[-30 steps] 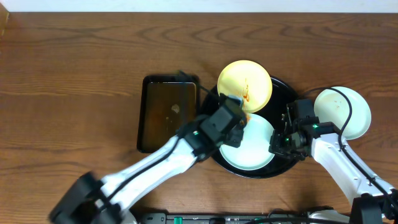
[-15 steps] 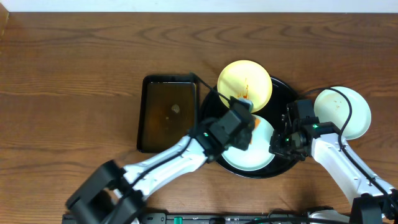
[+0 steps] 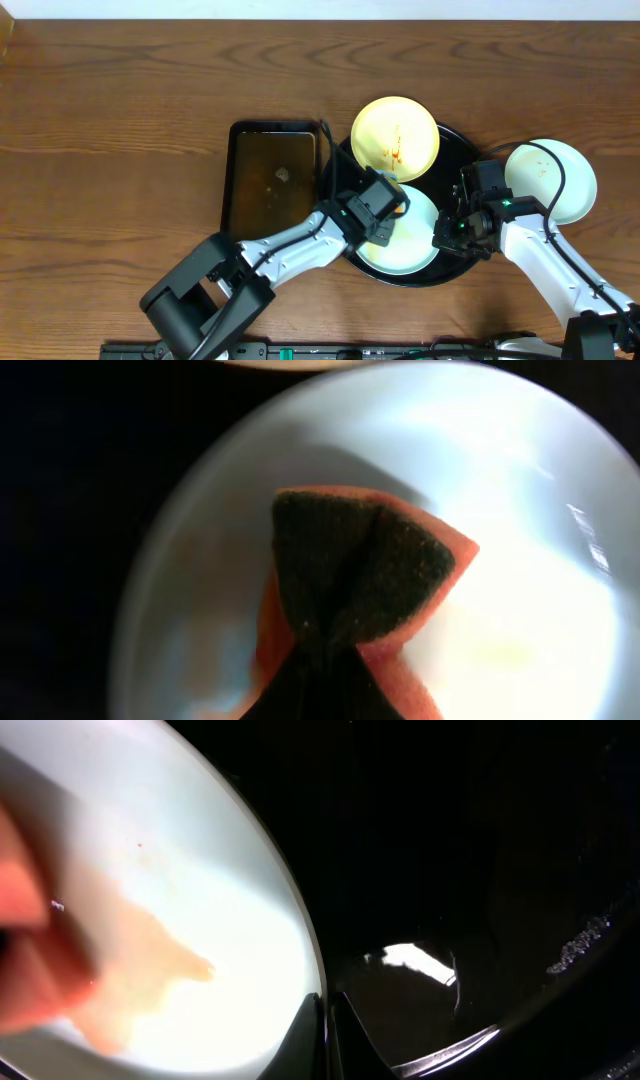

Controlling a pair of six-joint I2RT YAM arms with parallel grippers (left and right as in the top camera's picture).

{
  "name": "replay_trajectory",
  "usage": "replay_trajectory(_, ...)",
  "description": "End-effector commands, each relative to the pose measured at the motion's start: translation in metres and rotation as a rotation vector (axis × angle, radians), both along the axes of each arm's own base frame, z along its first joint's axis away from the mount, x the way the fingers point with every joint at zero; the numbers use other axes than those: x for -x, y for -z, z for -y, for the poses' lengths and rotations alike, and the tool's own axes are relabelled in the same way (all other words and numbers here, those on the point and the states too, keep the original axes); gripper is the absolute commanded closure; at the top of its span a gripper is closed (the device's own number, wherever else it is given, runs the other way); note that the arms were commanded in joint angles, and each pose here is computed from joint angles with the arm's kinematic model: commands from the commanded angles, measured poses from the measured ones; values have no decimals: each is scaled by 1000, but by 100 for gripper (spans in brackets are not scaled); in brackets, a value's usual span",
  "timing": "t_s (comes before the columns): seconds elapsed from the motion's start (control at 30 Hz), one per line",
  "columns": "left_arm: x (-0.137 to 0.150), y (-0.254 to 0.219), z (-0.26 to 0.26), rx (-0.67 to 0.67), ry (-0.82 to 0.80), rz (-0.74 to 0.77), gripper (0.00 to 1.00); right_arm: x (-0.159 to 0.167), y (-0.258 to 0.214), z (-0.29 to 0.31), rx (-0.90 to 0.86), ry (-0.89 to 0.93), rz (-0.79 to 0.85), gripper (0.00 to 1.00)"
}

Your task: Clean dirty plates on tray and stack at the side

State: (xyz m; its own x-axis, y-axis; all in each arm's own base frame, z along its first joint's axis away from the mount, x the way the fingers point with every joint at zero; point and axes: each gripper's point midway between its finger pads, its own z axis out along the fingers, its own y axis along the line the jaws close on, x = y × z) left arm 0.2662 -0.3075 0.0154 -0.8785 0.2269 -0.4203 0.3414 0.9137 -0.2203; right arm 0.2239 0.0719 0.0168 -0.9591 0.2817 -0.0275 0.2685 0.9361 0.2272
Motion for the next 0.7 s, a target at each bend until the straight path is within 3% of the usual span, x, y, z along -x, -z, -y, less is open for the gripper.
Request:
replay_trajectory(0.0,-19,7,-27,-80,-63,29,92,3,1,-1,7,5,-12,99)
replay_trajectory(0.17,-27,-8,-30,-55,-55,52,92,4,1,0,9,5,-16,99)
replay_trajectory(0.57,-27,-100,-64,15,-103,166,92,4,2,3,26,8,-15,99)
replay_trajectory(0.67,-27,-102,-86,-16,-145,144,92,2,2,3,25,7,-9,87)
